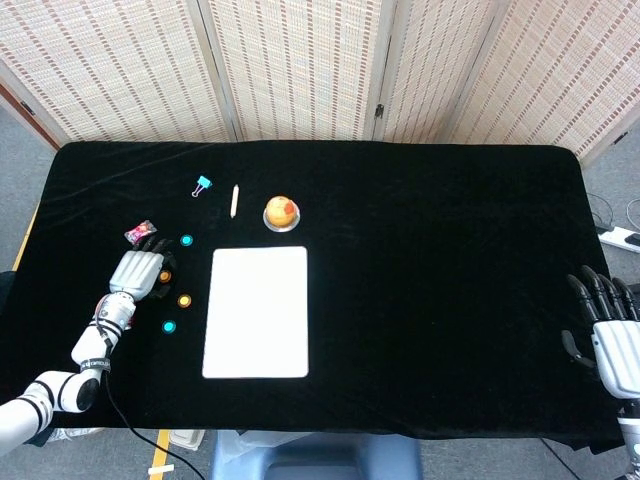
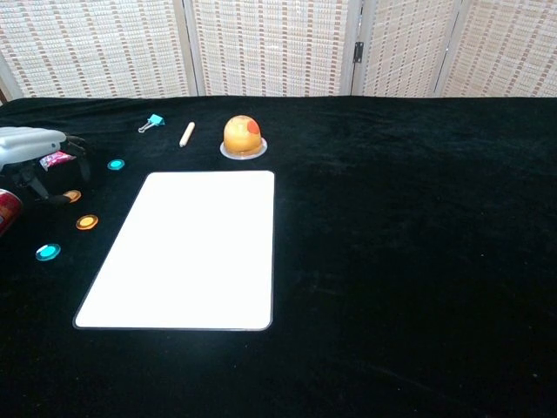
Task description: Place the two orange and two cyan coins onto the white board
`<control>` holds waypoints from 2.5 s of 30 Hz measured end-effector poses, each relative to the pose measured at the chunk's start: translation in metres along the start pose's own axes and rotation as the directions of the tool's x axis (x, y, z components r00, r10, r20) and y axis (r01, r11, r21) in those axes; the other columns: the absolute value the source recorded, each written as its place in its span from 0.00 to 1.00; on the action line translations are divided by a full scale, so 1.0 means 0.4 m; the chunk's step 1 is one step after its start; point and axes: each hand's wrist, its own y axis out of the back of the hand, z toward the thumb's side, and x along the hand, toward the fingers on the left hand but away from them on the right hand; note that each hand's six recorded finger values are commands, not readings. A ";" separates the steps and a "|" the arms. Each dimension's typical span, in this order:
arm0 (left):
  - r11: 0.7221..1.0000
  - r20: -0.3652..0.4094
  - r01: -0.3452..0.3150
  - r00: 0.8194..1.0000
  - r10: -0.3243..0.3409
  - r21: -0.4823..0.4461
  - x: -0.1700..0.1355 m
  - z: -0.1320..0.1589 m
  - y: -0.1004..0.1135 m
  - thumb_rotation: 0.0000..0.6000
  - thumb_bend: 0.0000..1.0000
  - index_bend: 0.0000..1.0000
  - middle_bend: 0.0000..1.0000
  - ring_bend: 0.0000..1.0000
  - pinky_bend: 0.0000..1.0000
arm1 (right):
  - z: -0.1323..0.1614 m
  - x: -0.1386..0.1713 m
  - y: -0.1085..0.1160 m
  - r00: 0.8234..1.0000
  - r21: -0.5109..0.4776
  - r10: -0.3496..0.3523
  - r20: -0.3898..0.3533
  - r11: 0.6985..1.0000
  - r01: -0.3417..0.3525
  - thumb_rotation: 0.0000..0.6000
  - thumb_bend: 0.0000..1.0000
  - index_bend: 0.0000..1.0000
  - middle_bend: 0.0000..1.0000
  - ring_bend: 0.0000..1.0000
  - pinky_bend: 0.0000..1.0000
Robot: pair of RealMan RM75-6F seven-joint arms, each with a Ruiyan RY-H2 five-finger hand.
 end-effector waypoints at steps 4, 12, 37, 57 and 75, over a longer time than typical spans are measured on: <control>1.000 -0.021 0.008 1.000 -0.008 -0.005 0.006 -0.012 -0.012 1.00 0.38 0.41 0.14 0.01 0.00 | 0.001 0.000 0.002 1.000 0.001 -0.001 -0.001 1.000 0.001 1.00 0.47 0.00 0.00 0.00 0.00; 1.000 -0.051 0.018 0.999 -0.019 -0.010 0.020 -0.032 -0.030 1.00 0.39 0.42 0.14 0.01 0.00 | 0.002 0.005 0.002 1.000 -0.001 0.000 0.004 1.000 0.000 1.00 0.47 0.00 0.00 0.00 0.00; 1.000 -0.061 -0.003 0.998 0.002 -0.024 0.040 -0.038 -0.043 1.00 0.48 0.52 0.14 0.02 0.00 | -0.005 0.007 -0.004 1.000 -0.004 0.009 0.021 1.000 -0.009 1.00 0.47 0.00 0.00 0.00 0.00; 0.998 0.174 -0.067 0.983 0.064 0.010 0.022 0.175 0.030 1.00 0.49 0.52 0.14 0.02 0.00 | -0.017 0.013 -0.001 1.000 -0.008 0.004 0.030 1.000 -0.003 1.00 0.47 0.00 0.00 0.00 0.00; 0.999 0.254 -0.014 0.967 0.003 0.041 0.013 0.291 0.005 1.00 0.38 0.29 0.13 0.00 0.00 | -0.031 0.015 -0.004 0.999 -0.015 0.002 0.045 1.000 -0.001 1.00 0.47 0.00 0.00 0.00 0.00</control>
